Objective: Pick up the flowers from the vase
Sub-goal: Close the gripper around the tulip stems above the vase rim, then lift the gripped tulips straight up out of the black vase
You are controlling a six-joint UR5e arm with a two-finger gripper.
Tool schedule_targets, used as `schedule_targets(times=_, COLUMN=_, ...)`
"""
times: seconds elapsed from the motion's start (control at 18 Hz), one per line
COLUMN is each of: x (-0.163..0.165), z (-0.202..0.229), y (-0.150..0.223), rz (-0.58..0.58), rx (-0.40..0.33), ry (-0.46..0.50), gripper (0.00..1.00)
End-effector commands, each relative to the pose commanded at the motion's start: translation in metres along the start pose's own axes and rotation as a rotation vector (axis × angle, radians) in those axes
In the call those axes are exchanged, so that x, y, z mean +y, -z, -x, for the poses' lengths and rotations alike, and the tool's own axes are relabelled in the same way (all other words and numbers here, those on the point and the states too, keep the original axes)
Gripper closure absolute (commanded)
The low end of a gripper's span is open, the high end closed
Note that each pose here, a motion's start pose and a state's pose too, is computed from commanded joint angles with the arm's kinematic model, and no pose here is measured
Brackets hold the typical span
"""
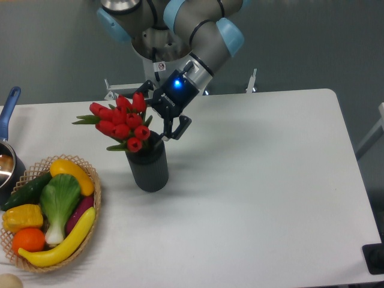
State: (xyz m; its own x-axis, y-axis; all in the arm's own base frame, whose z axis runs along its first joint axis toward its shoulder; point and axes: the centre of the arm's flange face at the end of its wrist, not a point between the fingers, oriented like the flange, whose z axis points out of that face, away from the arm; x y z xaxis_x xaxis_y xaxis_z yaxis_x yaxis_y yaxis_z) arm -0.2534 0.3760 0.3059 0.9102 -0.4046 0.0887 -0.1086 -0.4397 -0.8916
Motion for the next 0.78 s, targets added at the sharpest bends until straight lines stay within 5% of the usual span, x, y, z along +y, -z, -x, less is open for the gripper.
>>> schedule_targets(times=0.06, x=0.001, z=0.000, y=0.000, rz=0.000, rx=0.001, ry=0.001, gripper=0.53)
schedule_targets(times=0.11, x=0.000, z=0.003, y=0.000, rz=0.000, rx=-0.001, ry=-0.002, gripper=0.82)
schedule_targets(times=0.17, x=0.000, z=0.004, y=0.001, rz=0.000, rx=-0.002, ry=-0.005, gripper=0.97)
schedule_targets(times=0.78, x=-0.030, z=0.015, y=0.018, rz=-0.074, rx=-0.032, ry=-0.006, gripper=1.00)
